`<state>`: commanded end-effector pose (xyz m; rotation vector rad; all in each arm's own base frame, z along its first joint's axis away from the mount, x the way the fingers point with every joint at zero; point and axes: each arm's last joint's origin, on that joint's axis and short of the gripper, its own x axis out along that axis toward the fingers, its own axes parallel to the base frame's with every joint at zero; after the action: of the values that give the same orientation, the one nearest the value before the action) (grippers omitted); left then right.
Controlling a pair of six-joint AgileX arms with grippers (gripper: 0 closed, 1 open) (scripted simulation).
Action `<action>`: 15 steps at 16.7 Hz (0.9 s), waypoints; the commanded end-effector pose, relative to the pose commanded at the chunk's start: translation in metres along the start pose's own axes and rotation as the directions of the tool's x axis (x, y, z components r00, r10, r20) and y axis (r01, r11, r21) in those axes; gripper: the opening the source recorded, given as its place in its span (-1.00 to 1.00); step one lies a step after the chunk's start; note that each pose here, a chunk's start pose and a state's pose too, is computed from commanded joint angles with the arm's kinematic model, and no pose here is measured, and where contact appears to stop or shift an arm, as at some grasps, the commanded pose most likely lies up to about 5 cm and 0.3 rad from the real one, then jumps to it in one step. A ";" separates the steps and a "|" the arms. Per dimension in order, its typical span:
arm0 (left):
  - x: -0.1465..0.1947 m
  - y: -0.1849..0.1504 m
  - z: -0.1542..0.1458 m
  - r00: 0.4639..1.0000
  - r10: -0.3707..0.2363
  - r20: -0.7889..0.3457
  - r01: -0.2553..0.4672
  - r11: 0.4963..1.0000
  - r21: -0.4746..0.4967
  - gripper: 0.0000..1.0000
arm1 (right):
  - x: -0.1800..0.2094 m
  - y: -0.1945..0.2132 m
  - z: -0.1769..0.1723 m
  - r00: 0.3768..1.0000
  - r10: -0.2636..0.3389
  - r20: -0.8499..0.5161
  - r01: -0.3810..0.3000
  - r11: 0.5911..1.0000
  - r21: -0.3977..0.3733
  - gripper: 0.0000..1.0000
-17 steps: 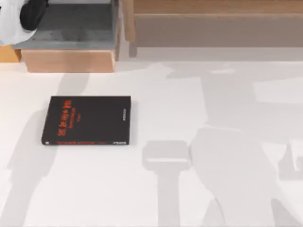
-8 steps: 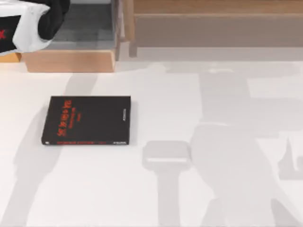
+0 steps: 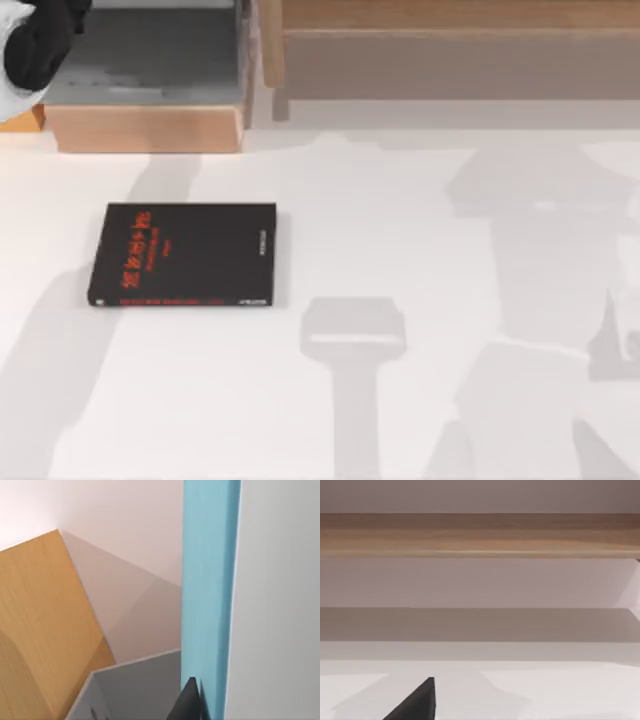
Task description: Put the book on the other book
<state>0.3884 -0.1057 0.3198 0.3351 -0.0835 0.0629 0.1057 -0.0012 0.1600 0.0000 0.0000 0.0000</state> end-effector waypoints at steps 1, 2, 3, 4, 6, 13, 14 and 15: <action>-0.012 0.004 0.005 1.000 0.013 0.004 -0.013 0.996 0.085 -1.00 | 0.000 0.000 0.000 1.000 0.000 0.000 0.000 1.000 0.000 1.00; -0.024 0.007 0.007 1.000 0.021 0.002 -0.021 0.984 0.176 -1.00 | 0.000 0.000 0.000 1.000 0.000 0.000 0.000 1.000 0.000 1.00; -0.037 0.008 0.006 1.000 0.025 -0.008 -0.022 0.962 0.270 -1.00 | 0.000 0.000 0.000 1.000 0.000 0.000 0.000 1.000 0.000 1.00; -0.048 0.007 0.001 0.999 0.024 -0.023 -0.014 0.931 0.365 -1.00 | 0.000 0.000 0.000 1.000 0.000 0.000 0.000 1.000 0.000 1.00; -0.070 -0.001 -0.015 0.998 0.004 -0.069 0.034 0.842 0.539 -1.00 | 0.000 0.000 0.000 1.000 0.000 0.000 0.000 1.000 0.000 1.00; -0.145 -0.064 -0.133 0.893 -0.200 -0.403 0.450 0.366 0.815 -1.00 | 0.000 0.000 0.000 1.000 0.000 0.000 0.000 1.000 0.000 1.00; -0.155 -0.070 -0.148 0.866 -0.223 -0.447 0.498 0.313 0.809 -1.00 | 0.000 0.000 0.000 1.000 0.000 0.000 0.000 1.000 0.000 1.00; -0.164 -0.074 -0.159 0.843 -0.239 -0.482 0.535 0.271 0.800 -1.00 | 0.000 0.000 0.000 1.000 0.000 0.000 0.000 1.000 0.000 1.00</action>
<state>0.2425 -0.1305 0.1308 1.5168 0.3516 -0.3854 0.1057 -0.0012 0.1600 0.0000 0.0000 0.0000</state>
